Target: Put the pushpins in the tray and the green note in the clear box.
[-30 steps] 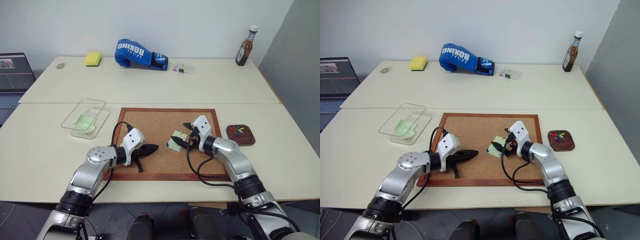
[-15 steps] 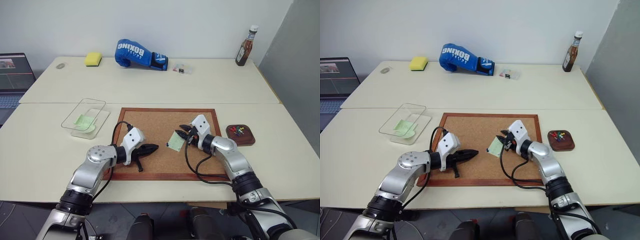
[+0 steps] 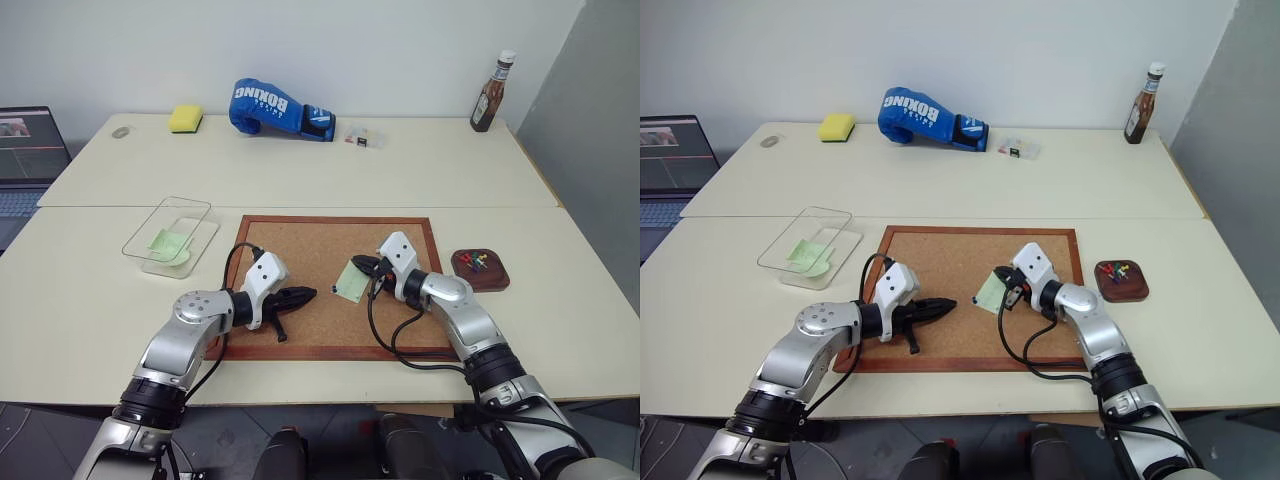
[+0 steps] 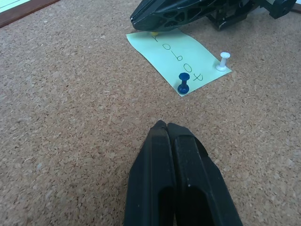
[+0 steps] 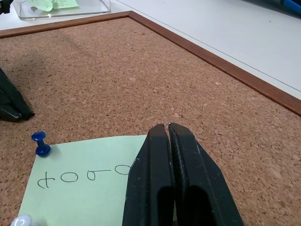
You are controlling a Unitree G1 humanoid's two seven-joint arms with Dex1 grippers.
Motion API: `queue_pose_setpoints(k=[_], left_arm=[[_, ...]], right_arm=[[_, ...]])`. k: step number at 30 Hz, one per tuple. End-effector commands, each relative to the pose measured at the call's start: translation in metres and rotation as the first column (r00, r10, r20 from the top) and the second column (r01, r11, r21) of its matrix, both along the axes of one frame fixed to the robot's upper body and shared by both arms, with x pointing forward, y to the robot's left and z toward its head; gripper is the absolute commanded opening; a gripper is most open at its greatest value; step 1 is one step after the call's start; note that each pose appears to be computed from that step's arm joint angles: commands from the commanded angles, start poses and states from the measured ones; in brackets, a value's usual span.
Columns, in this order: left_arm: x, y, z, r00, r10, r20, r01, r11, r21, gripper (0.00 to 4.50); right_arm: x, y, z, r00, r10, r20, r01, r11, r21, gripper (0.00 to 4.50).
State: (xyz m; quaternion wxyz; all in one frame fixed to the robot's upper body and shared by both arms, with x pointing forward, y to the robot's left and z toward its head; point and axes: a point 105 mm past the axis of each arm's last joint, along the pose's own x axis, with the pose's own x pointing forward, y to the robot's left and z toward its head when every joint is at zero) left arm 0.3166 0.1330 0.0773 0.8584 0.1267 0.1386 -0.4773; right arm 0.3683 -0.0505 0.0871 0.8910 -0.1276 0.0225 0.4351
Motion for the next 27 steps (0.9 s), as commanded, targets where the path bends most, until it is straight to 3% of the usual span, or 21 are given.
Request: queue_pose_setpoints(k=[1,17,22,27], left_arm=[[0.004,0.013,-0.009,0.998,0.068,-0.018,-0.067,0.996,0.064,0.00],[0.002,0.014,-0.017,0.996,0.083,-0.031,-0.080,0.993,0.089,0.00],[0.001,0.014,-0.017,0.996,0.078,-0.036,-0.075,0.993,0.086,0.00],[-0.002,0.013,-0.017,0.997,0.070,-0.041,-0.066,0.994,0.087,0.00]], right_arm=[[0.000,0.005,0.030,0.997,0.018,0.070,-0.022,0.998,0.058,0.03],[-0.005,-0.006,0.048,0.997,-0.044,0.063,0.036,0.992,0.117,0.03],[0.007,-0.046,0.066,0.972,-0.222,0.081,0.208,0.966,0.155,0.03],[0.014,-0.115,0.075,0.871,-0.483,0.090,0.467,0.871,0.153,0.03]])
